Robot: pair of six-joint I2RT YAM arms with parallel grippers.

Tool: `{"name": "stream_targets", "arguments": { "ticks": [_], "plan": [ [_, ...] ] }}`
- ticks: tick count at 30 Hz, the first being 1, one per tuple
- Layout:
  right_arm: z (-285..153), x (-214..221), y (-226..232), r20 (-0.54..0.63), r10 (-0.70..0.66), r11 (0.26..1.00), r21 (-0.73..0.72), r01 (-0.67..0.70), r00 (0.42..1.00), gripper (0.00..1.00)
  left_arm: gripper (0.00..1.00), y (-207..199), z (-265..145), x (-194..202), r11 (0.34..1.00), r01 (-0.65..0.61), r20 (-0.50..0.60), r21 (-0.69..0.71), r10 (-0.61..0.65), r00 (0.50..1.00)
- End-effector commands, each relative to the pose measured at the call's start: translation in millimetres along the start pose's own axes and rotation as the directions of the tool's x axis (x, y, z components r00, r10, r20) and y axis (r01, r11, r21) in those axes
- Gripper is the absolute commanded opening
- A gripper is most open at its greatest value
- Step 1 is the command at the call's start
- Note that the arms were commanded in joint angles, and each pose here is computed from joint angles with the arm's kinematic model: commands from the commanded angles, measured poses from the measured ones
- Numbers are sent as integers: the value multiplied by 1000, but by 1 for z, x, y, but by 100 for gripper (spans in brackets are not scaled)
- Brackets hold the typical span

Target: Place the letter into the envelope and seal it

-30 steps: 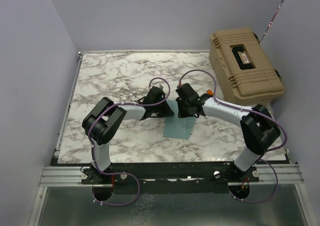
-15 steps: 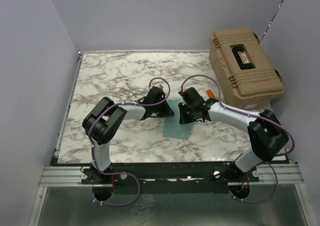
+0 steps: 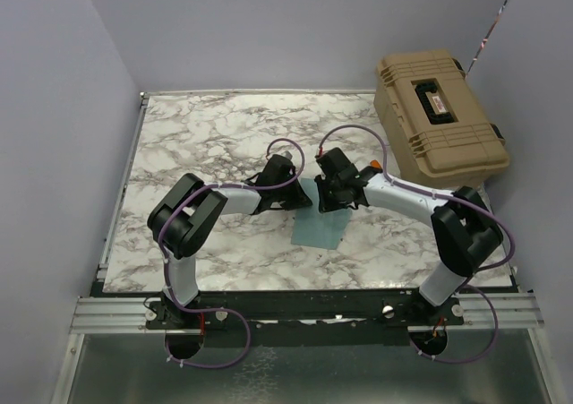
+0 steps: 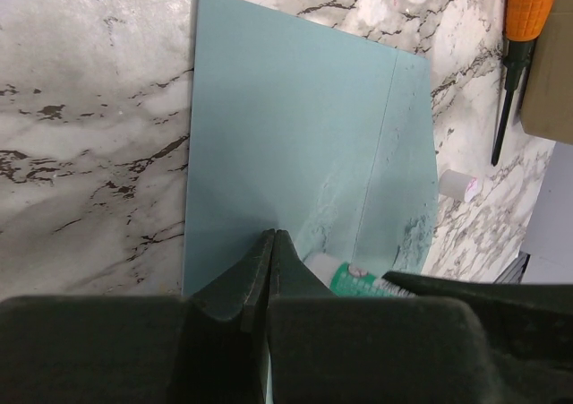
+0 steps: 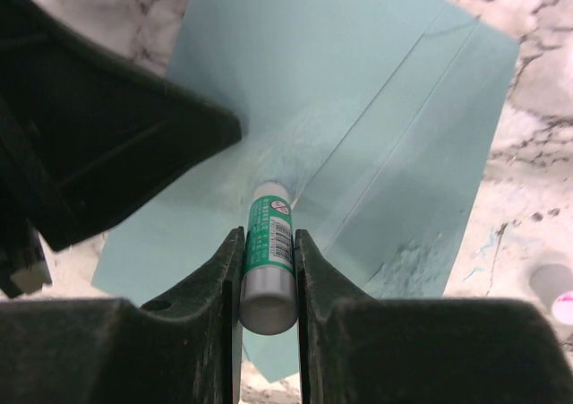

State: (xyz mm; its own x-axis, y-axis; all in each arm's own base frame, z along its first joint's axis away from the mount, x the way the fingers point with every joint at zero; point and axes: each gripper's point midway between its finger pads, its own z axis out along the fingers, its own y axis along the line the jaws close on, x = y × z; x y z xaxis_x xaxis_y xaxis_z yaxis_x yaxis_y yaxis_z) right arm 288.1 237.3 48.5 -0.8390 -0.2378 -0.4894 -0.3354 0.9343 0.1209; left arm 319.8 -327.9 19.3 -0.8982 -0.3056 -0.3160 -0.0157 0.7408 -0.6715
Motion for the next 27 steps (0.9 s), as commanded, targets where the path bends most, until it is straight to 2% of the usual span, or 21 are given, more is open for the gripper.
{"name": "stream_targets", "arguments": {
  "ticks": [1,5,11,16,21,27],
  "plan": [
    [18,5,-27,-35,3,992,123,2,999,0,0,101,0,46,944,-26,-101,-328,-7,995],
    [12,10,-14,-63,-8,999,50,11,998,1,0,100,0,45,946,-26,-102,-324,-7,995],
    [-6,49,15,-150,-35,996,-86,22,988,1,0,98,1,44,947,-20,-96,-322,-11,995],
    [-17,69,20,-193,-55,991,-132,30,980,1,0,97,2,42,946,-15,-89,-324,-15,996],
    [-8,62,6,-171,-41,999,-40,35,984,0,0,98,2,42,946,-13,-90,-324,-18,996],
    [12,25,-21,-61,47,992,118,-40,997,0,0,97,0,42,947,-19,-91,-320,-11,996]
  ]
}}
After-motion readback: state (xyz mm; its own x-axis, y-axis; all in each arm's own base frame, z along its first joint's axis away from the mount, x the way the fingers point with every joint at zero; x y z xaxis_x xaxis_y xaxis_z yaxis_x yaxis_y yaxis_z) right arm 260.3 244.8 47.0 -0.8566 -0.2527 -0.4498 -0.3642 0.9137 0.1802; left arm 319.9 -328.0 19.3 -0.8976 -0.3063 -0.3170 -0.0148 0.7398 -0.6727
